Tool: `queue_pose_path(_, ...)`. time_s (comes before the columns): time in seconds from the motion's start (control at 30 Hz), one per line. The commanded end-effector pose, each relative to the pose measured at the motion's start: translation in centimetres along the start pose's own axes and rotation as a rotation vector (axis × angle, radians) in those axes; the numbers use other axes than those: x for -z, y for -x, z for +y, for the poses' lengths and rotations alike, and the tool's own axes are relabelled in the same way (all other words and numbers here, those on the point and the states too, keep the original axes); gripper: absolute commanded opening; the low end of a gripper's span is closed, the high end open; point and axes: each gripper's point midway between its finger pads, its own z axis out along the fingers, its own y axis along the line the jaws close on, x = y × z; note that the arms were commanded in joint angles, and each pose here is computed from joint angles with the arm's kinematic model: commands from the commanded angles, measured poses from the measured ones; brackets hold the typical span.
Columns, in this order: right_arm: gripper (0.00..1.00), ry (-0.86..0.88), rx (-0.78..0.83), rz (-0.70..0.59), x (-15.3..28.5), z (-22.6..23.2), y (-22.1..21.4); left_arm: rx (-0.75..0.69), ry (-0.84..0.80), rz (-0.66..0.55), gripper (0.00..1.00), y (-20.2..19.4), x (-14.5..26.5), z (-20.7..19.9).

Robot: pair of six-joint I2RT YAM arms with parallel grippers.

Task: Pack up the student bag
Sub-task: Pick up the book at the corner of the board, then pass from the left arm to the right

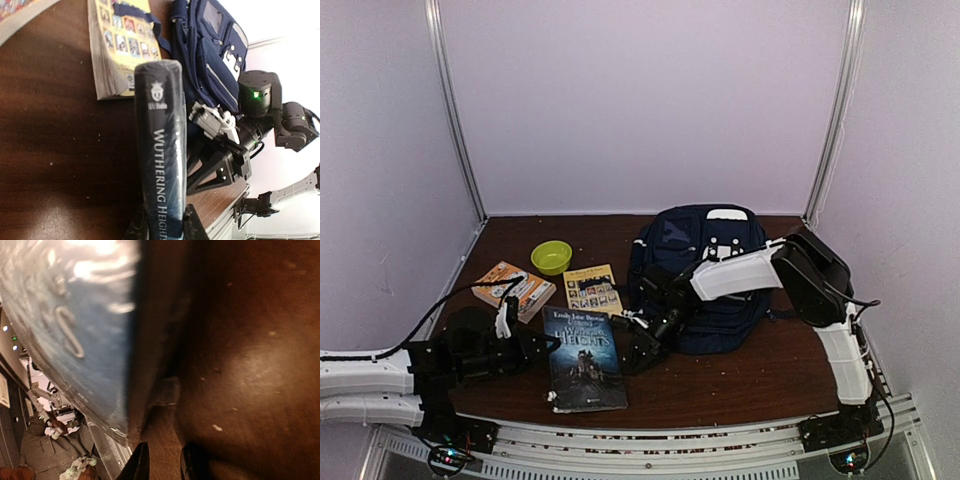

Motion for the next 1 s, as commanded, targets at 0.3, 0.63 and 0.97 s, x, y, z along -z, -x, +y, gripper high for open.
queue_pose_path(0.3,0.61,-0.282,0.573,-0.308,19.2,9.8,2.3,-0.664,-0.201,-0.018,0.0,4.3,3.3,-14.4)
queue_pose_path(0.63,1.0,-0.328,0.836,-0.415,23.8,13.9,2.0,-0.986,-0.481,0.145,0.0,2.0,3.5,-22.5)
queue_pose_path(0.97,0.98,-0.045,0.849,-0.269,18.6,16.1,-1.4,-1.032,-0.604,0.16,0.0,1.6,3.6,-25.4)
